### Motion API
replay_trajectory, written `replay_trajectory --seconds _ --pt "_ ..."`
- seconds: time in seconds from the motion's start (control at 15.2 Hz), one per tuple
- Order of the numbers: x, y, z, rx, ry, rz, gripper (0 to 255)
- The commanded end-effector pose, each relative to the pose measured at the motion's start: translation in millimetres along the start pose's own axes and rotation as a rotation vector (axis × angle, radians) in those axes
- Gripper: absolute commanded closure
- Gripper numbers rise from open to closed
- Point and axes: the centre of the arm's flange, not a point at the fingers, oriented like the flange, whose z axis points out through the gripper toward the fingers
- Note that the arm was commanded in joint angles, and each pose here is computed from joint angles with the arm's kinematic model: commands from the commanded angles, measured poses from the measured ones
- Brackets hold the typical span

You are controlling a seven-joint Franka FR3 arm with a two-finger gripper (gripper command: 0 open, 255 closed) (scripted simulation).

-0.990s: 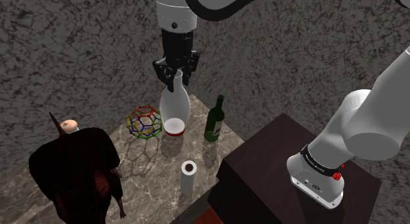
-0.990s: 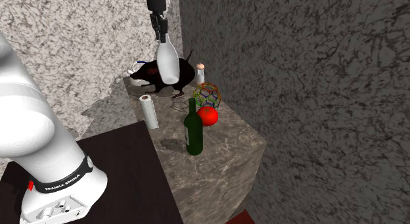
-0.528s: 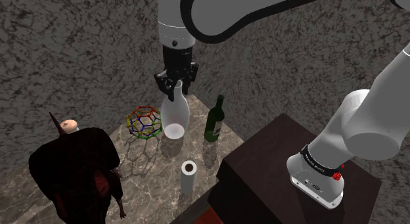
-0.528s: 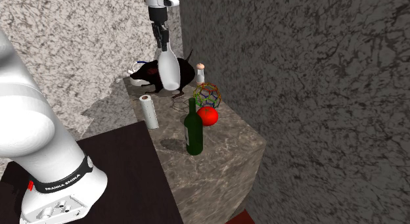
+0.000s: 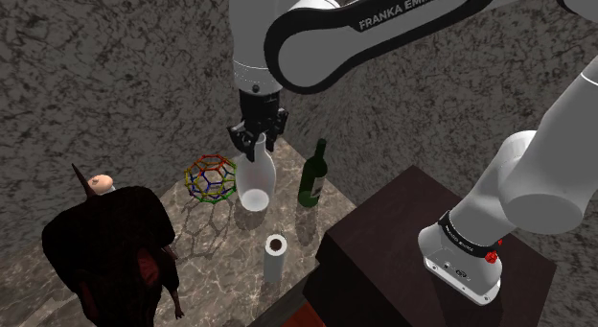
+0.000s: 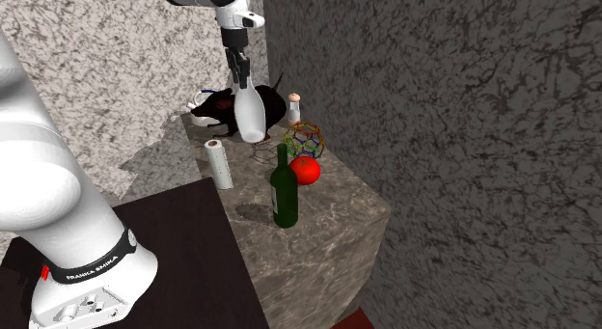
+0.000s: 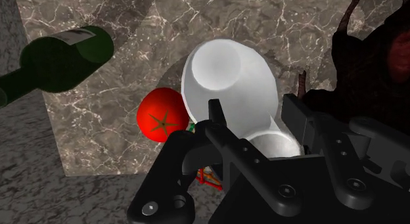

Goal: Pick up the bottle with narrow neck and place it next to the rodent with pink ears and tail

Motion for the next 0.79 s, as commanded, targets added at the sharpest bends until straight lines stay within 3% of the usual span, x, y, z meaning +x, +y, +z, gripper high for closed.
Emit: replay_trajectory --seconds 0.0,0.73 --pt "0.7 -0.7 10.5 0.001 0.001 0.000 255" --pt "2.6 -0.1 68.5 0.001 0.001 0.000 255"
